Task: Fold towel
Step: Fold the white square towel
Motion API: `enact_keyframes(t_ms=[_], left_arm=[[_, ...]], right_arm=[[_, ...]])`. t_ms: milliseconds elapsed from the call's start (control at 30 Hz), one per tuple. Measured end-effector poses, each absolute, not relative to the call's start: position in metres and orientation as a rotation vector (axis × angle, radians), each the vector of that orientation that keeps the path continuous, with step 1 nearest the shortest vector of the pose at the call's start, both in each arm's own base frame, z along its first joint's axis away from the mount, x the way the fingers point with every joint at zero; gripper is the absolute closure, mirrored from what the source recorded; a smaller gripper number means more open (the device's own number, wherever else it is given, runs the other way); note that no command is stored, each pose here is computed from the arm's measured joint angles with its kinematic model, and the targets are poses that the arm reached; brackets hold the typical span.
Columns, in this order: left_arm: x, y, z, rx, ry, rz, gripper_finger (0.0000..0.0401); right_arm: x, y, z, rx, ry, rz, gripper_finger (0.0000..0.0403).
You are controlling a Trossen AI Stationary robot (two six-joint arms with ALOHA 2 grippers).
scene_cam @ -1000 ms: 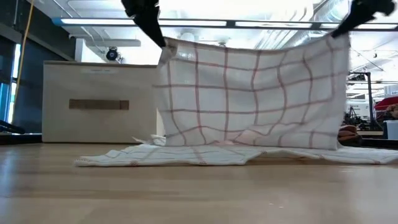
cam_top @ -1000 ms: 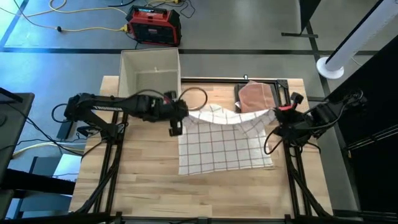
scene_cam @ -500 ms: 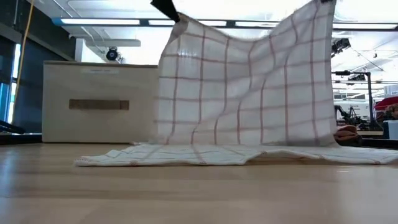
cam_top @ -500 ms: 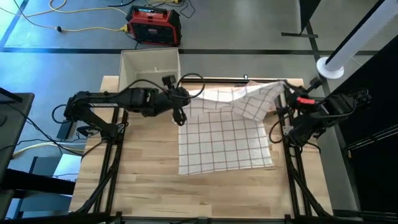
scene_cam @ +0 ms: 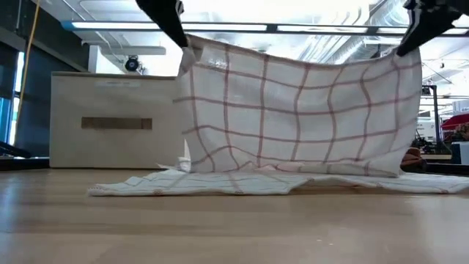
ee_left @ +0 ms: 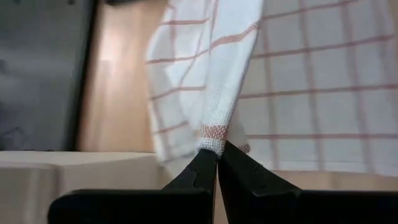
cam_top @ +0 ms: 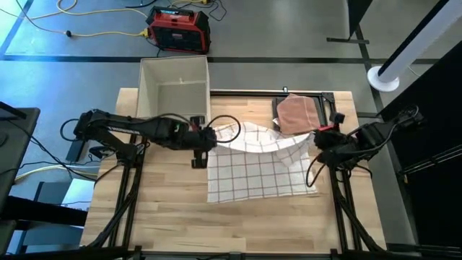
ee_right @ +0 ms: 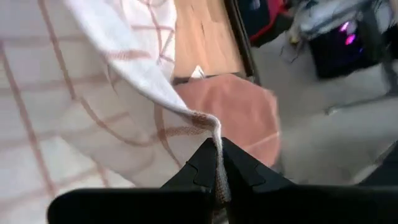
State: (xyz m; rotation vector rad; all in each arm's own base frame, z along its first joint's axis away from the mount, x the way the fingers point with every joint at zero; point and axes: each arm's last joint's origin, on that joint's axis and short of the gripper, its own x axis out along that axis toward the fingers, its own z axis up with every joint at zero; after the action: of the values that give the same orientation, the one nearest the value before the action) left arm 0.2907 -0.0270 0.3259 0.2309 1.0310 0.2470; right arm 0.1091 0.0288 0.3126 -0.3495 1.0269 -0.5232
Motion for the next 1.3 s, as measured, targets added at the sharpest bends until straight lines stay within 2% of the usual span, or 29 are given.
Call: enact_keyframes(t_ms=[67, 200, 300, 733, 900, 1000, 1100, 1300], left_arm=[[0.291, -0.031, 0.326, 0.145, 1.029, 0.225, 0.0401], [0.291, -0.038, 0.324, -0.114, 1.045, 0.122, 0.0401], [0.296, -0.049, 0.312, -0.215, 1.033, 0.061, 0.0401], [0.296, -0.079, 0.2, -0.273, 0.862, 0.396, 0.0401], [0.301, -0.08, 0.169, -0.221, 0.873, 0.495, 0.0401], [0.304, -0.081, 0.148, -0.204, 0.924, 0.5, 0.0401], [0.307, -0.084, 0.131, -0.228, 0.986, 0.464, 0.0401], [0.297, -0.113, 0.129, -0.255, 1.082, 0.313, 0.0401]], right_arm=[[0.114, 0.031, 0.313, -0.224, 0.996, -0.531, 0.0402], [0.124, 0.041, 0.315, 0.069, 0.974, -0.424, 0.0402], [0.131, 0.051, 0.306, 0.16, 1.034, -0.35, 0.0402], [0.143, 0.066, 0.189, 0.391, 1.012, -0.636, 0.0403], [0.141, 0.064, 0.161, 0.444, 0.986, -0.738, 0.0403], [0.141, 0.065, 0.146, 0.471, 0.998, -0.766, 0.0403], [0.144, 0.072, 0.134, 0.526, 1.044, -0.689, 0.0403], [0.149, 0.106, 0.127, 0.602, 1.066, -0.545, 0.0403]])
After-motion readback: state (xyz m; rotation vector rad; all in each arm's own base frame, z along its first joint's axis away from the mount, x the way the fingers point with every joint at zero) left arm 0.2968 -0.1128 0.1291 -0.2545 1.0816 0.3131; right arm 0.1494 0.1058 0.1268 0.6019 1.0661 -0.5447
